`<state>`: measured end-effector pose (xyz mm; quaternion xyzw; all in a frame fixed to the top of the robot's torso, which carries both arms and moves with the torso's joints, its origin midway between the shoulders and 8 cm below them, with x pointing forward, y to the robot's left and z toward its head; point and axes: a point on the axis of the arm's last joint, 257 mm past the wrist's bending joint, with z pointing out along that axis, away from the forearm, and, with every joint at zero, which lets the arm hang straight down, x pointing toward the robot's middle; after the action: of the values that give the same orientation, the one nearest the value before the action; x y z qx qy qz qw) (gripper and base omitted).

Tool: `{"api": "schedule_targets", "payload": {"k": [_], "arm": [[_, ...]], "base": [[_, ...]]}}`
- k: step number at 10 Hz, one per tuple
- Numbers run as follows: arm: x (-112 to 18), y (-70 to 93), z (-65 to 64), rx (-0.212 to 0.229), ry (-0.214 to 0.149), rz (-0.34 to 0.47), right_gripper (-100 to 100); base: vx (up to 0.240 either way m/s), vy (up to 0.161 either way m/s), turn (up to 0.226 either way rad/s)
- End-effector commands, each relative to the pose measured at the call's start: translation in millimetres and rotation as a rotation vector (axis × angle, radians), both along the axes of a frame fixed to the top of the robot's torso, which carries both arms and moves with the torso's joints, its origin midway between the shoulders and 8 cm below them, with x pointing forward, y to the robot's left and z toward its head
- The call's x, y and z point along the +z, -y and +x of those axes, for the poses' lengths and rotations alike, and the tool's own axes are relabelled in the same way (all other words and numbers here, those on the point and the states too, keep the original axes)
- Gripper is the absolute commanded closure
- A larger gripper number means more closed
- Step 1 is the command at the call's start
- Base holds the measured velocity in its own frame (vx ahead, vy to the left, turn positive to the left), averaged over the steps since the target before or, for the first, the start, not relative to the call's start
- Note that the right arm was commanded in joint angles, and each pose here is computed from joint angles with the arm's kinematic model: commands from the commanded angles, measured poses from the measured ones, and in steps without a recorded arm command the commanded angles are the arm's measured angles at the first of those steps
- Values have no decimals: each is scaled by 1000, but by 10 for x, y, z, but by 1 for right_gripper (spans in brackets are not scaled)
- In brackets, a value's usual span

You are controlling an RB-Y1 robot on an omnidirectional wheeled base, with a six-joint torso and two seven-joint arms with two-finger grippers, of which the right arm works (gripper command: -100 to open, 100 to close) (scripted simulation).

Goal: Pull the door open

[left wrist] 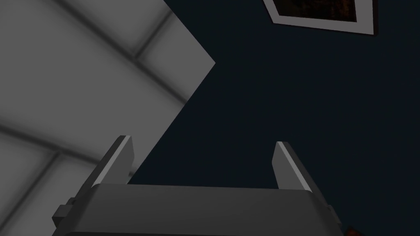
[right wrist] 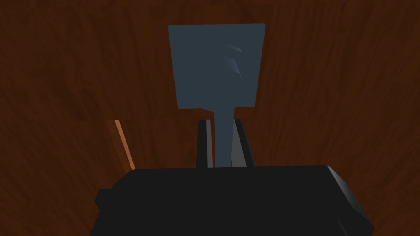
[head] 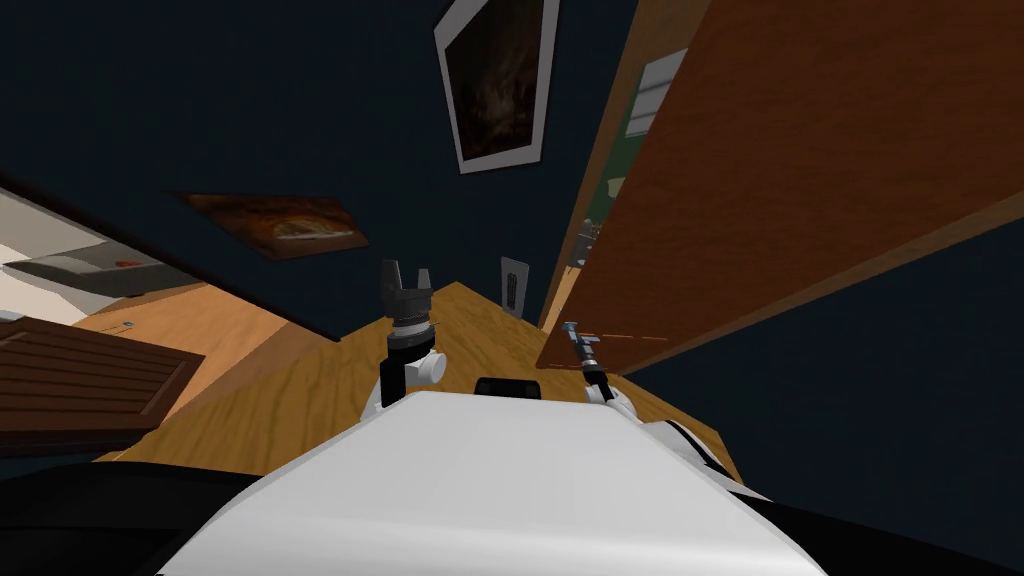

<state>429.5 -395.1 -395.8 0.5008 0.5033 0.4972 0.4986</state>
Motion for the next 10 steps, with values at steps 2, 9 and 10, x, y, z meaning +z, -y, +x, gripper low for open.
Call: {"api": "schedule_targets", "payload": {"k": [2,9,10], "arm": [[34,-64,5,22,8,4,100],[20,55,-249,52,10,4,100],[21,102,-330,59,10,4,100]], "base": [[-53,-37,67],[-164,-70,131],[-240,-51,184]]}}
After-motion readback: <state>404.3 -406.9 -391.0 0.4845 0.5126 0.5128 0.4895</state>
